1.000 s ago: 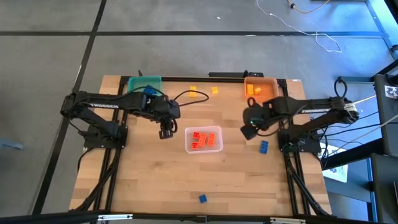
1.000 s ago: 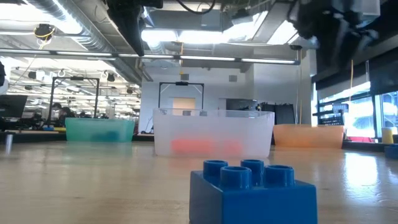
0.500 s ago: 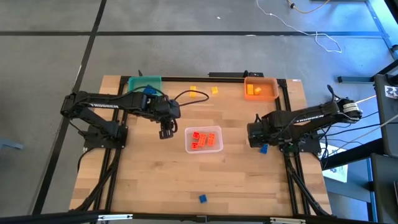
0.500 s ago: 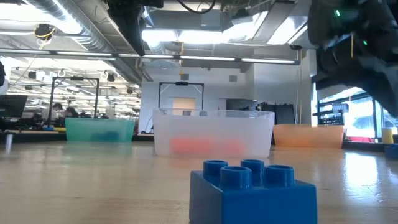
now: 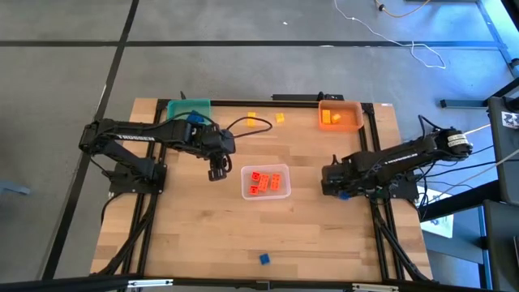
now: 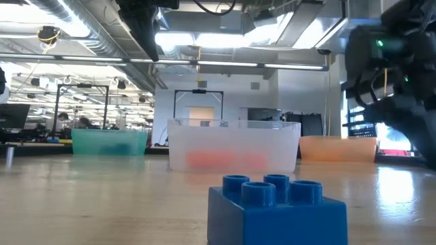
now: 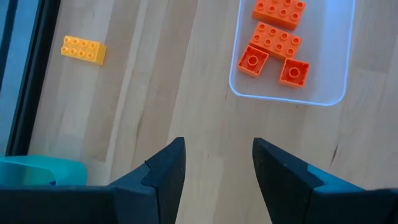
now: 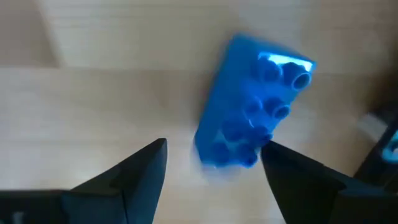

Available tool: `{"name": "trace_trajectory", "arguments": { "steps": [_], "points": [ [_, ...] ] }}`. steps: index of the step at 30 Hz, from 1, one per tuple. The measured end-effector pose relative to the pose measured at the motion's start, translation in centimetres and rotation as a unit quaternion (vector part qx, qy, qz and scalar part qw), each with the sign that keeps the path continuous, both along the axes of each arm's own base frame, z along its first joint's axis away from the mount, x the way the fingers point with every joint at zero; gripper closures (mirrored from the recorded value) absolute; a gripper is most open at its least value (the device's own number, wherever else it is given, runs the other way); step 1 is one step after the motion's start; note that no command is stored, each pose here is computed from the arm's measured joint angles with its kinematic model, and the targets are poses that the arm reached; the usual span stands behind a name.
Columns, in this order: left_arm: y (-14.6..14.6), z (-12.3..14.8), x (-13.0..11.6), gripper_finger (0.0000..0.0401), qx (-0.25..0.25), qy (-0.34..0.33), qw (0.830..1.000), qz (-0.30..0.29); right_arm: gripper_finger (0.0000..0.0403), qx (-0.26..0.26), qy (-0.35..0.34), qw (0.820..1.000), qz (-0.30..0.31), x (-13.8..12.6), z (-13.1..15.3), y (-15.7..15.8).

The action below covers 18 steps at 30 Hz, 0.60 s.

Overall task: Sort & place blocks by color
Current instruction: Put the top blue game piece into the blue bin

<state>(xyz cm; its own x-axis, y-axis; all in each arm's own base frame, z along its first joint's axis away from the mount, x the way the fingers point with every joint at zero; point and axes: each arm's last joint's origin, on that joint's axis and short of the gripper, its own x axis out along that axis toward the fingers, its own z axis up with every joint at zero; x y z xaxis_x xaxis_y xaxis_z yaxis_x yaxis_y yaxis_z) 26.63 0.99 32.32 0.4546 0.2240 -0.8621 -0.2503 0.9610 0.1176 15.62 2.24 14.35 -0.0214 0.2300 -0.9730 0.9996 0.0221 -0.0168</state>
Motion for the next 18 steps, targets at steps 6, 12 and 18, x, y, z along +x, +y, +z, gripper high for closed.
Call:
{"name": "trace_trajectory", "arguments": {
  "steps": [6,12,18],
  "points": [
    [0.0,0.0,0.0,0.0224,0.000,0.000,1.000,0.000,0.0139,-0.013,0.012,1.000,0.001,-0.7,-0.9,-0.1],
    [0.0,0.0,0.0,0.0224,0.000,-0.001,1.000,0.000,0.0139,-0.018,0.014,1.000,0.005,-1.0,-1.3,-0.2],
    [0.0,0.0,0.0,0.0224,0.001,0.000,1.000,-0.002,0.0139,-0.026,-0.011,0.996,0.086,-0.7,-1.1,-0.2]
  ]
}}
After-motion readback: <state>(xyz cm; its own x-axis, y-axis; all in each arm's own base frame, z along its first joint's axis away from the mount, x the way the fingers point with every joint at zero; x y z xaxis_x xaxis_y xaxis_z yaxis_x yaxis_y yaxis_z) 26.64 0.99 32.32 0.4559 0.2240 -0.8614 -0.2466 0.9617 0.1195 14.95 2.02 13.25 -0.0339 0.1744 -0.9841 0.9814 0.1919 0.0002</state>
